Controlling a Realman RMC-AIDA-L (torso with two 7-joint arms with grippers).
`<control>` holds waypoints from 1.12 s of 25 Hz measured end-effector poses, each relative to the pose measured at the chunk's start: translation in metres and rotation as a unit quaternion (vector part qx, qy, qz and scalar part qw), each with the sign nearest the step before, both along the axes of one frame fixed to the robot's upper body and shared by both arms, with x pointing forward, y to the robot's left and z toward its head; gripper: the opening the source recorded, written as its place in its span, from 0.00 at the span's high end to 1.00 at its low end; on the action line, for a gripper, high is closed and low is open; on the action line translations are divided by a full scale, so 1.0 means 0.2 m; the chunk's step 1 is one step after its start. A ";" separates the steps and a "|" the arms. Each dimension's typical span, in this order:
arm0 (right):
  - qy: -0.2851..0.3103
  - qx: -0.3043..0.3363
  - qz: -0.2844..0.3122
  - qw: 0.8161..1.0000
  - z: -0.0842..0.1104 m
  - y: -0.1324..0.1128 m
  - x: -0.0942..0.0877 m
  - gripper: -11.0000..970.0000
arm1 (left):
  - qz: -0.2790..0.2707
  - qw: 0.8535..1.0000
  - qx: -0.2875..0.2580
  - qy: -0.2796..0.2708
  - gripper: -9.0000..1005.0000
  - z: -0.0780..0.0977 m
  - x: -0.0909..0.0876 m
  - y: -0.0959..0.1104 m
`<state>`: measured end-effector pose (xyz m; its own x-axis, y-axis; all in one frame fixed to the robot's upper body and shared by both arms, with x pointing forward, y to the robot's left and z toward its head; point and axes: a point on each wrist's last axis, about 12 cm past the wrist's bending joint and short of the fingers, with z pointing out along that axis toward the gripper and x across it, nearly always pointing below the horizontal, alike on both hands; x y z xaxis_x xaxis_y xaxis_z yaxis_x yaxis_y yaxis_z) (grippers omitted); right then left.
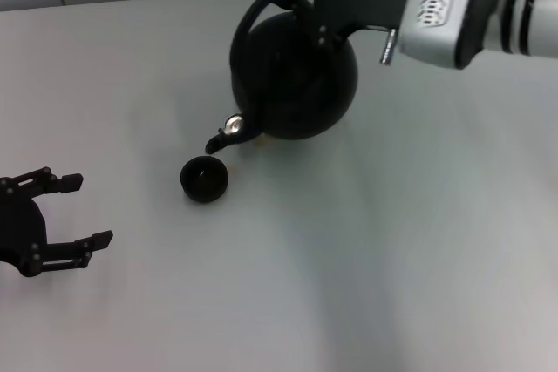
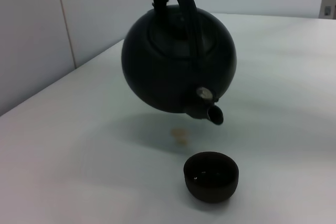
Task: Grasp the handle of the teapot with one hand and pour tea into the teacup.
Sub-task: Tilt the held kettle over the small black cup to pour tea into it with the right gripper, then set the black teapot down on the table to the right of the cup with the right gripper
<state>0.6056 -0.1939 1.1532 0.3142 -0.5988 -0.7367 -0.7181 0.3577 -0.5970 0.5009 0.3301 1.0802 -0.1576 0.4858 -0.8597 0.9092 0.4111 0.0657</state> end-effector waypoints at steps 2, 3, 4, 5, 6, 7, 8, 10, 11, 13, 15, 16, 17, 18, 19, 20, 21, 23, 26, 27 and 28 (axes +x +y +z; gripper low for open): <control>0.011 0.031 -0.023 0.999 -0.02 -0.06 -0.01 0.89 | 0.000 1.000 0.000 0.000 0.13 0.00 0.00 0.00; 0.017 0.050 -0.037 0.998 -0.03 -0.09 -0.02 0.89 | 0.000 1.000 0.000 -0.001 0.13 0.00 0.00 0.00; 0.022 0.068 -0.049 0.996 -0.03 -0.12 -0.02 0.89 | -0.001 1.000 0.000 -0.001 0.13 0.00 0.01 -0.01; 0.028 0.085 -0.062 0.994 -0.04 -0.15 -0.03 0.89 | -0.001 1.000 0.000 -0.002 0.13 0.00 0.01 -0.01; 0.038 0.113 -0.083 0.989 -0.06 -0.20 -0.04 0.89 | -0.001 1.000 -0.001 -0.002 0.13 0.00 0.01 -0.01; 0.043 0.126 -0.092 0.987 -0.06 -0.23 -0.04 0.89 | -0.002 1.000 -0.001 -0.003 0.13 0.01 0.01 -0.01; 0.043 0.126 -0.092 0.987 -0.06 -0.23 -0.04 0.89 | -0.003 1.000 -0.001 -0.005 0.13 0.01 0.01 -0.02; 0.052 0.154 -0.110 0.980 -0.08 -0.28 -0.05 0.89 | -0.004 1.000 -0.001 -0.007 0.13 0.01 0.01 -0.02; 0.061 0.183 -0.128 0.973 -0.09 -0.33 -0.05 0.89 | -0.004 1.000 -0.001 -0.007 0.13 0.01 0.01 -0.02; 0.066 0.197 -0.136 0.969 -0.10 -0.35 -0.06 0.89 | -0.004 1.000 -0.002 -0.008 0.13 0.01 0.02 -0.03; 0.075 0.222 -0.148 0.961 -0.12 -0.40 -0.07 0.89 | -0.005 1.000 -0.002 -0.008 0.13 0.01 0.02 -0.03; 0.088 0.248 -0.159 0.952 -0.14 -0.44 -0.08 0.89 | -0.006 1.000 -0.002 -0.008 0.13 0.01 0.02 -0.03; 0.088 0.248 -0.159 0.952 -0.14 -0.44 -0.08 0.89 | -0.006 1.000 -0.002 -0.008 0.13 0.01 0.02 -0.03; 0.096 0.260 -0.165 0.947 -0.15 -0.46 -0.09 0.89 | -0.006 1.000 -0.002 -0.009 0.13 0.01 0.02 -0.03; 0.102 0.269 -0.169 0.943 -0.16 -0.47 -0.09 0.89 | -0.006 1.000 -0.002 -0.009 0.13 0.01 0.02 -0.04; 0.111 0.276 -0.173 0.939 -0.18 -0.48 -0.09 0.89 | -0.006 1.000 -0.002 -0.009 0.13 0.01 0.02 -0.04; 0.116 0.280 -0.176 0.937 -0.20 -0.48 -0.10 0.89 | -0.007 1.000 -0.002 -0.009 0.13 0.01 0.02 -0.04; 0.128 0.282 -0.178 0.934 -0.23 -0.48 -0.11 0.89 | -0.008 1.000 -0.003 -0.009 0.13 0.01 0.02 -0.04; 0.151 0.283 -0.186 0.929 -0.29 -0.47 -0.11 0.89 | -0.008 1.000 -0.004 -0.008 0.13 0.01 0.02 -0.05; 0.151 0.283 -0.186 0.929 -0.29 -0.47 -0.11 0.89 | -0.008 1.000 -0.004 -0.009 0.13 0.01 0.02 -0.05; 0.155 0.283 -0.188 0.928 -0.30 -0.47 -0.11 0.89 | -0.008 1.000 -0.003 -0.010 0.13 0.01 0.02 -0.05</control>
<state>0.5835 -0.2876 1.0925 -0.1179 -0.1120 -0.9867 -0.5855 0.8104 -0.0220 0.5057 0.3204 1.0830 -0.1322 0.4830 -0.8656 0.9146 0.3961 0.0814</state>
